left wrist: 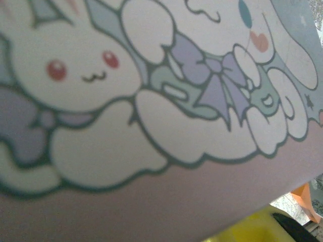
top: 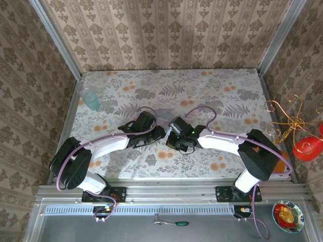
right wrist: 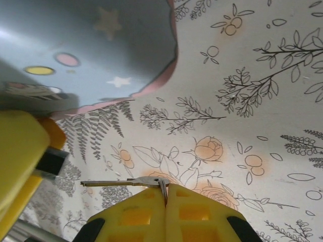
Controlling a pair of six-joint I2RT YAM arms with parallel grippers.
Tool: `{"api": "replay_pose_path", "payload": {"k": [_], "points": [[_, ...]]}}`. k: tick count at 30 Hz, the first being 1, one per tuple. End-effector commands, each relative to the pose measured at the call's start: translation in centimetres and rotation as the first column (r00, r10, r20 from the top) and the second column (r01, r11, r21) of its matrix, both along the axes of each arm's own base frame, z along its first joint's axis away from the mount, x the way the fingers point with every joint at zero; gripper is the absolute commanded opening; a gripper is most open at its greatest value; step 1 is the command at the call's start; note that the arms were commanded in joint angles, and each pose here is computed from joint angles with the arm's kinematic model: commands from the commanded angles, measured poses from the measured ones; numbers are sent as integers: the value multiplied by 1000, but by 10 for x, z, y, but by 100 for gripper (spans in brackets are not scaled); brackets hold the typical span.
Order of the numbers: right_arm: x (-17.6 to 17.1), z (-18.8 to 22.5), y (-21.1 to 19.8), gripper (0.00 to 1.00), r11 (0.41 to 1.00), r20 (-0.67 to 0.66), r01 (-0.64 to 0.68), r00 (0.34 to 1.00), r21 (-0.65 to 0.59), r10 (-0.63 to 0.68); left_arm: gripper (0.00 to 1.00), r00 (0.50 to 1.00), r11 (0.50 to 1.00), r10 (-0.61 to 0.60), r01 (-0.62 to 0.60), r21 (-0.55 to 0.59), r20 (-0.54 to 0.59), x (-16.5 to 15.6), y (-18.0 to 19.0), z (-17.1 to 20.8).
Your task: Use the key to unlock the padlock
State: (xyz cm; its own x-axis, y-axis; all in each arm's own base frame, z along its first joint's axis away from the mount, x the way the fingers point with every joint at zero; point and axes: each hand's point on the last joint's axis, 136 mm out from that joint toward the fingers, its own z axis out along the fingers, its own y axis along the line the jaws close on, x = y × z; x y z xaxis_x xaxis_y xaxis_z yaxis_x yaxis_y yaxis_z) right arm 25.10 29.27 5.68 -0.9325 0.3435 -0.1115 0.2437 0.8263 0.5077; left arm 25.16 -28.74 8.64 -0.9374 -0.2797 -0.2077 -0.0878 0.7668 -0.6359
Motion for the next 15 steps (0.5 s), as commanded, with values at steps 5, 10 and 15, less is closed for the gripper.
{"api": "replay_pose_path", "payload": {"k": [5, 10, 15], "points": [[3, -2, 0, 0, 999, -2, 34, 999, -36, -34, 18, 997, 998, 29, -25, -59, 67, 13, -5, 28], [6, 1, -1, 0, 998, 19, 53, 998, -34, -52, 18, 998, 998, 25, -22, -52, 57, 10, -7, 21], [8, 0, 4, 0, 998, 12, 60, 998, -14, -60, 18, 999, 998, 15, -13, -64, 42, 4, -13, 17]]}}
